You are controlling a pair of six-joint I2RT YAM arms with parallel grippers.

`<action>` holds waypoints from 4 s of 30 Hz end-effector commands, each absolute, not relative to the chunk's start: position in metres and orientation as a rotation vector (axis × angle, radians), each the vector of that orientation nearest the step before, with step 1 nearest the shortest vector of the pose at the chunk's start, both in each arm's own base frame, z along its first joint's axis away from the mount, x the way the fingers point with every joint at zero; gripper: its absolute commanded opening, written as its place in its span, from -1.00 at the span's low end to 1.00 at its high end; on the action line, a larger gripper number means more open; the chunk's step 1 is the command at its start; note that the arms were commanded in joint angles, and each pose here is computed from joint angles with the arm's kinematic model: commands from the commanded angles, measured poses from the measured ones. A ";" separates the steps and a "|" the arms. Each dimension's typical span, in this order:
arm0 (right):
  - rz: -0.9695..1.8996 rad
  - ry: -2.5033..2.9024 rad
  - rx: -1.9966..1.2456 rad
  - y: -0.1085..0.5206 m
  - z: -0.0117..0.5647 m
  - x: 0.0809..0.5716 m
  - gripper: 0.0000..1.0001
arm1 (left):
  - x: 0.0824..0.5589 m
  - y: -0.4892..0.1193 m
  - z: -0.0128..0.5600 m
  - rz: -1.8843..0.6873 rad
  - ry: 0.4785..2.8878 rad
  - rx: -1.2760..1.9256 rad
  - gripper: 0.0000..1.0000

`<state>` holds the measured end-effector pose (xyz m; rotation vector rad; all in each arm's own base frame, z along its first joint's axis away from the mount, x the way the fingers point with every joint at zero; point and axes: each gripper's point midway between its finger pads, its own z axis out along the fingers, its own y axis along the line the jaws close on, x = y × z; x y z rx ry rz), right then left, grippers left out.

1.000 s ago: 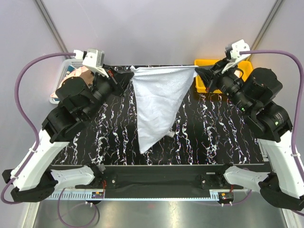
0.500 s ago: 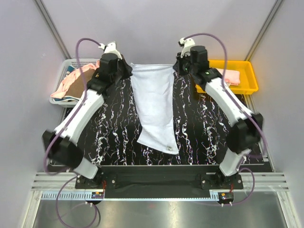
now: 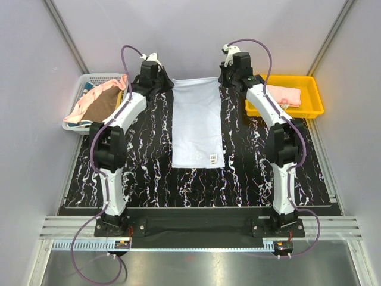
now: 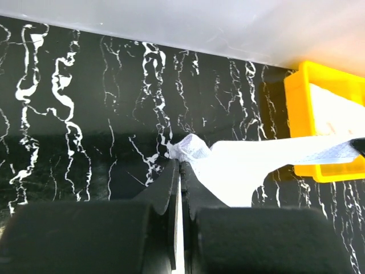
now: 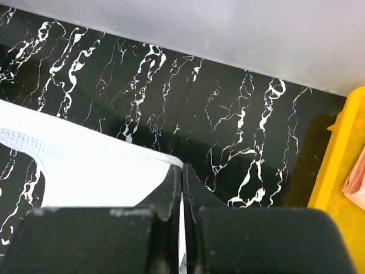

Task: Fold and stack the towels
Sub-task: Flatten out the crumpled towel, then fold the towel

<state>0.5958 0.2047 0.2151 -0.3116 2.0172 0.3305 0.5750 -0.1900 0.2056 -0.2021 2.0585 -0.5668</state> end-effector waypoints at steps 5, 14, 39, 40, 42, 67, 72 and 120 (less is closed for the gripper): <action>0.206 2.029 -0.215 0.158 0.222 0.582 -1.00 | 0.569 -0.161 0.211 -0.548 2.004 -0.252 -1.00; 0.354 2.125 -0.106 0.162 0.183 0.526 -0.99 | 0.506 -0.162 0.152 -0.583 2.088 -0.331 -0.97; 0.223 2.385 0.141 0.134 0.090 0.481 -0.11 | 0.405 -0.276 0.087 -0.542 2.373 -0.319 -0.24; 0.203 2.386 0.147 0.133 0.094 0.488 -0.11 | 0.402 -0.273 0.080 -0.507 2.391 -0.362 -0.23; 0.139 2.417 0.171 0.126 0.078 0.494 -0.11 | 0.399 -0.279 0.074 -0.493 2.411 -0.370 -0.16; 0.069 2.513 0.314 0.113 0.028 0.501 -0.29 | 0.396 -0.291 0.053 -0.476 2.463 -0.375 -0.13; 0.075 2.515 0.329 0.111 0.025 0.501 -0.49 | 0.397 -0.296 0.056 -0.484 2.464 -0.366 -0.15; 0.092 2.512 0.348 0.109 0.025 0.499 -0.88 | 0.386 -0.309 0.036 -0.422 2.525 -0.335 -0.27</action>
